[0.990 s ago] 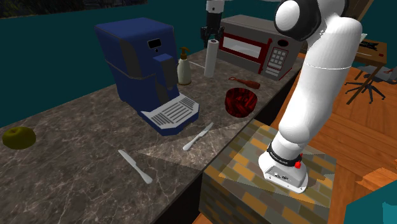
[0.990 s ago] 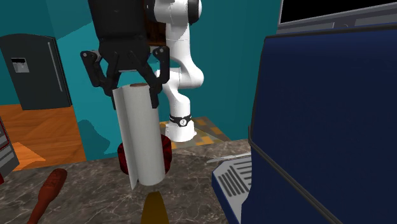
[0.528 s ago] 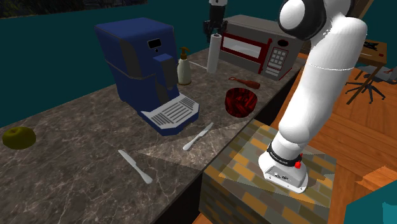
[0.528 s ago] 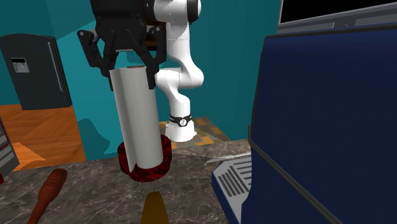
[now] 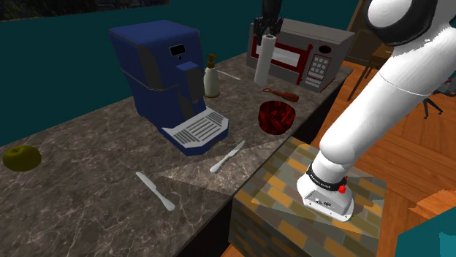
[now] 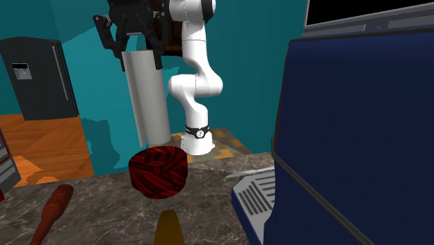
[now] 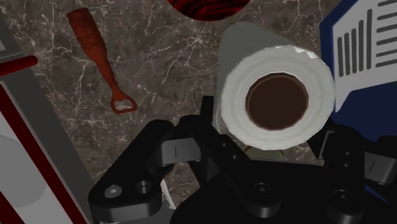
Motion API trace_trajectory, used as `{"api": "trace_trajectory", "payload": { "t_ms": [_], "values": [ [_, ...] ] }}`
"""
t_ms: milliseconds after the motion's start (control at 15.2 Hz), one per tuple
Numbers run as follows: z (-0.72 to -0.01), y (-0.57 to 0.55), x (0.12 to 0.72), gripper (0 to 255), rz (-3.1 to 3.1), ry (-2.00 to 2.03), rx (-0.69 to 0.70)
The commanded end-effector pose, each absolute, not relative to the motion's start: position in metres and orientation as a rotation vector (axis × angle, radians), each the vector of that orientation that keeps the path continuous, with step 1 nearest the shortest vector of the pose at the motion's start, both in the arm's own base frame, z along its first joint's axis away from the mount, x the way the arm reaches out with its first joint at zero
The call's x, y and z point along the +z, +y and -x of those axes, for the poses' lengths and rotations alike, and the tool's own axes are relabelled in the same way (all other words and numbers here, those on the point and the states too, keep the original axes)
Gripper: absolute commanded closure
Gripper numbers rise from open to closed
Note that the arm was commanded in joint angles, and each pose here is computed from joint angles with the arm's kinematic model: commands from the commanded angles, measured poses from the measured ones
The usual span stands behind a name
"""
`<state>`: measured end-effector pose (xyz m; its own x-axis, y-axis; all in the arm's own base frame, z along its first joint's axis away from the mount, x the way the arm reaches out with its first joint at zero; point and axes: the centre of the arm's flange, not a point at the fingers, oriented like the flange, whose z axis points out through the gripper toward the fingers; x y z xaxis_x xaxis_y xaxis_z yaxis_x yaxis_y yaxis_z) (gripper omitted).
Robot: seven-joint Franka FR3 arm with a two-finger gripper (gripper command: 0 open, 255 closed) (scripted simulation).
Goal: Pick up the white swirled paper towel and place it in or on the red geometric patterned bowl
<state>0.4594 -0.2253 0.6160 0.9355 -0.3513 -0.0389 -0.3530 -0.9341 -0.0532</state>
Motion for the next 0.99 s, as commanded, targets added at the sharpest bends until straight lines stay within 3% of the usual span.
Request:
{"api": "trace_trajectory", "payload": {
  "t_ms": [0, 528, 924],
  "values": [
    [-0.435, -0.225, 0.621, 255, 3.032, 0.551, 0.046],
    [-0.334, -0.228, 0.655, 255, 3.032, 0.551, 0.046],
    [-0.334, -0.228, 0.623, 255, 3.032, 0.551, 0.046]
  ]
}}
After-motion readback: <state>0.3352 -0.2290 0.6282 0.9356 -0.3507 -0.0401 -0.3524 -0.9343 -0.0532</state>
